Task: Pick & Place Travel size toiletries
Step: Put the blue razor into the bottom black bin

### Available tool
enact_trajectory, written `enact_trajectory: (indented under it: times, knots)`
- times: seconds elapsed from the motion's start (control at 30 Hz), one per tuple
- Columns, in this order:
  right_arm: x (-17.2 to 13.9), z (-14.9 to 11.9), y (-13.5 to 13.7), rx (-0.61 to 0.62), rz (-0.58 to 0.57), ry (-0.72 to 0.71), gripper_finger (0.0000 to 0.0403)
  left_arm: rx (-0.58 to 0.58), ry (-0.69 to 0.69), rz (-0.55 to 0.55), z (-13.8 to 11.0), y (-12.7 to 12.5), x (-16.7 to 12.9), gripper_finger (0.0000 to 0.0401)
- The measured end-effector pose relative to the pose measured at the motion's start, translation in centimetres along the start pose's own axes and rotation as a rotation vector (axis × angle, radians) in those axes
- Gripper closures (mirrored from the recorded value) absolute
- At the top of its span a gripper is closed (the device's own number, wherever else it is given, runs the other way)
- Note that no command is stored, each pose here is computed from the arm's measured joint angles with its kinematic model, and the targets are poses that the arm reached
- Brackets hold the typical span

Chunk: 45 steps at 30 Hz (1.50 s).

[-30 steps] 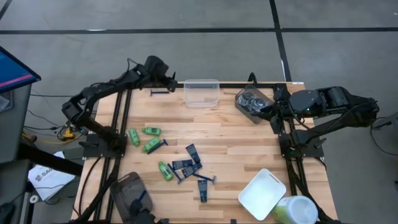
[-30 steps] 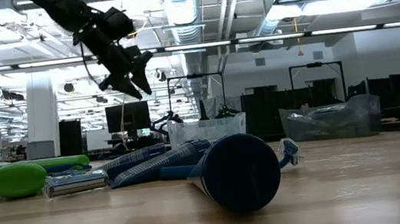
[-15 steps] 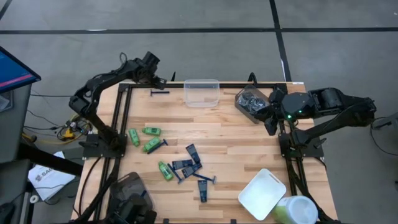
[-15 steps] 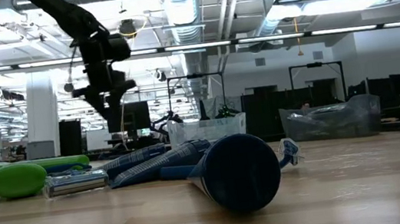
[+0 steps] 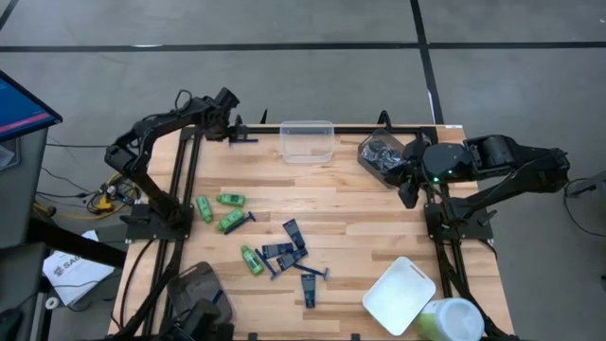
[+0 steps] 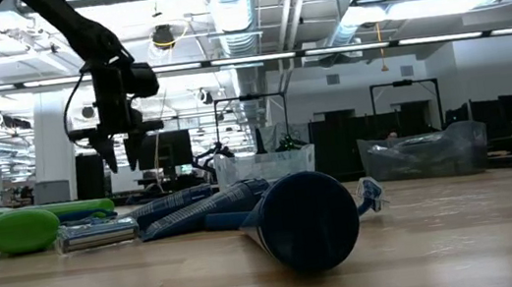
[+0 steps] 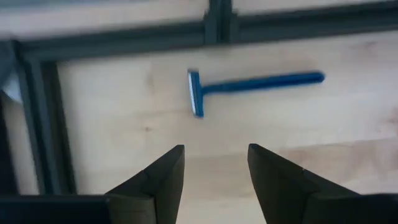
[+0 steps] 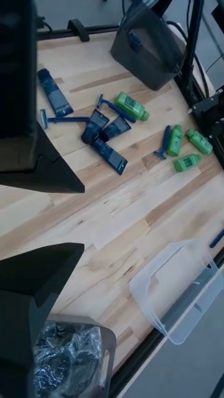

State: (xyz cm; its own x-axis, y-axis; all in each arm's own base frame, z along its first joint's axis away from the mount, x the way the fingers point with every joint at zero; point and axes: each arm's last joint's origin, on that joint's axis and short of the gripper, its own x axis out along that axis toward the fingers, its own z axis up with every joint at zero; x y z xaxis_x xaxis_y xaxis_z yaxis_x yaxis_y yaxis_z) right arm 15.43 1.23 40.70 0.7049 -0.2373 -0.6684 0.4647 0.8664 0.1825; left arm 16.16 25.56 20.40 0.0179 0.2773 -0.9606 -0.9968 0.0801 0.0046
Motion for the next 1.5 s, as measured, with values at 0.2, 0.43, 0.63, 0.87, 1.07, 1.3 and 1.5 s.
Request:
enact_trajectory:
  times: [0.2, 0.43, 0.63, 0.87, 1.07, 1.3, 1.5]
  knots:
    - [0.0, 0.0, 0.0, -0.029, 0.0, -0.001, 0.0269, -0.079, 0.071, -0.039, -1.3, 0.0, 1.1, 0.0212]
    - [0.0, 0.1, 0.1, -0.05, 0.007, -0.012, 0.0269, -0.17, 0.099, -0.13, -2.1, -1.5, 1.0, 0.0161]
    - [0.0, 0.6, 0.4, -0.088, 0.034, -0.059, 0.0269, -0.134, 0.089, -0.127, -2.8, -2.7, 0.7, 0.0142]
    - [0.0, 0.8, 0.5, -0.081, 0.043, -0.076, 0.0269, -0.276, -0.117, 0.085, -3.3, -3.4, 0.4, 0.0138]
    - [0.0, 0.8, 0.5, -0.079, 0.046, -0.081, 0.0269, -0.394, -0.268, 0.107, -3.0, -4.2, 0.2, 0.0138]
    - [0.0, 0.8, 0.5, -0.079, 0.046, -0.081, 0.0269, -0.548, -0.309, 0.015, -3.7, -5.6, 0.3, 0.0142]
    - [0.0, 0.8, 0.5, -0.096, 0.046, -0.082, 0.0269, -0.435, -0.345, -0.14, -5.2, -8.8, -0.6, 0.0178]
